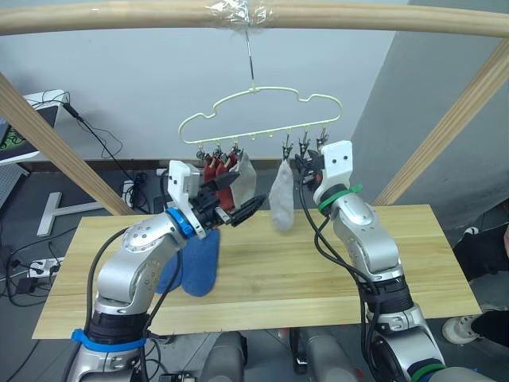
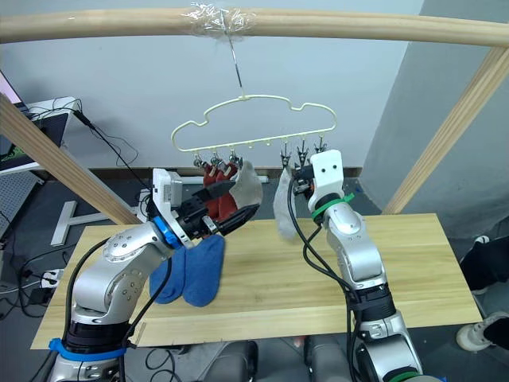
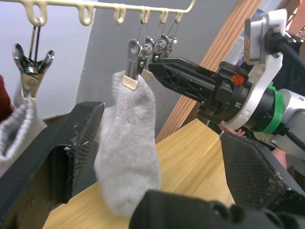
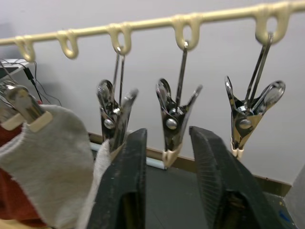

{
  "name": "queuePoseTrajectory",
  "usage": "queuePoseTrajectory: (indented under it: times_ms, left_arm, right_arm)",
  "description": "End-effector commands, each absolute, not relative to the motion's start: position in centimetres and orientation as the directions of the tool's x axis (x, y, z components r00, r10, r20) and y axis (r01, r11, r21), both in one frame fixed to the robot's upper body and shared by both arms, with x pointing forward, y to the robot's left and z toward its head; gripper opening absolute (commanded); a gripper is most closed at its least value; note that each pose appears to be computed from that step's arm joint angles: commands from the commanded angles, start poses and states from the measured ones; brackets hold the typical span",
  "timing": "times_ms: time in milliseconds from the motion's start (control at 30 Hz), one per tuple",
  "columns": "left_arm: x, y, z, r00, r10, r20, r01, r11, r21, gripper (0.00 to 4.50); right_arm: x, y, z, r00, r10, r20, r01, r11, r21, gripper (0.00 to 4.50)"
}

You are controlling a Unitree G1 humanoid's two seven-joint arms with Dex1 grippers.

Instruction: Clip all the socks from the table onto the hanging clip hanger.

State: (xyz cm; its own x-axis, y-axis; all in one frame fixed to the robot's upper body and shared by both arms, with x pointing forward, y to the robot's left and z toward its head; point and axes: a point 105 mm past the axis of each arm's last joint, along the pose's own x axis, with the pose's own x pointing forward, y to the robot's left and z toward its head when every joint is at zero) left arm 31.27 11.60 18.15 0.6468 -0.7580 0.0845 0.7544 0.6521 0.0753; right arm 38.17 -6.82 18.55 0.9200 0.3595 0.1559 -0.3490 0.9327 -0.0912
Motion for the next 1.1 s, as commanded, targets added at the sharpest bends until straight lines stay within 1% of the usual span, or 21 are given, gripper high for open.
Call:
queuePoseTrajectory:
  times_ms: [33,200,367,833,1100]
  left_arm:
    - [30.7,11.7,19.6,0.635,-0.761,0.129,0.752,0.648,0.121,4.5]
    - [30.5,11.7,20.0,0.63,-0.765,0.135,0.755,0.644,0.125,4.5]
    - [30.6,11.7,20.5,0.627,-0.765,0.146,0.755,0.643,0.13,4.5]
    - [30.8,11.4,22.7,0.609,-0.77,0.192,0.754,0.637,0.161,4.5]
    - [30.8,11.1,23.3,0.599,-0.773,0.208,0.758,0.632,0.164,4.5]
  right_arm:
    - [38.2,-7.1,20.6,0.913,0.335,0.233,-0.321,0.942,-0.099,1.49]
    - [38.8,-7.1,20.9,0.918,0.317,0.237,-0.302,0.948,-0.101,1.49]
    - [39.3,-6.4,21.5,0.91,0.326,0.255,-0.312,0.945,-0.094,1.49]
    - [39.3,-4.9,22.0,0.891,0.369,0.263,-0.36,0.929,-0.084,1.49]
    - [39.5,-4.8,22.4,0.89,0.365,0.273,-0.356,0.931,-0.085,1.49]
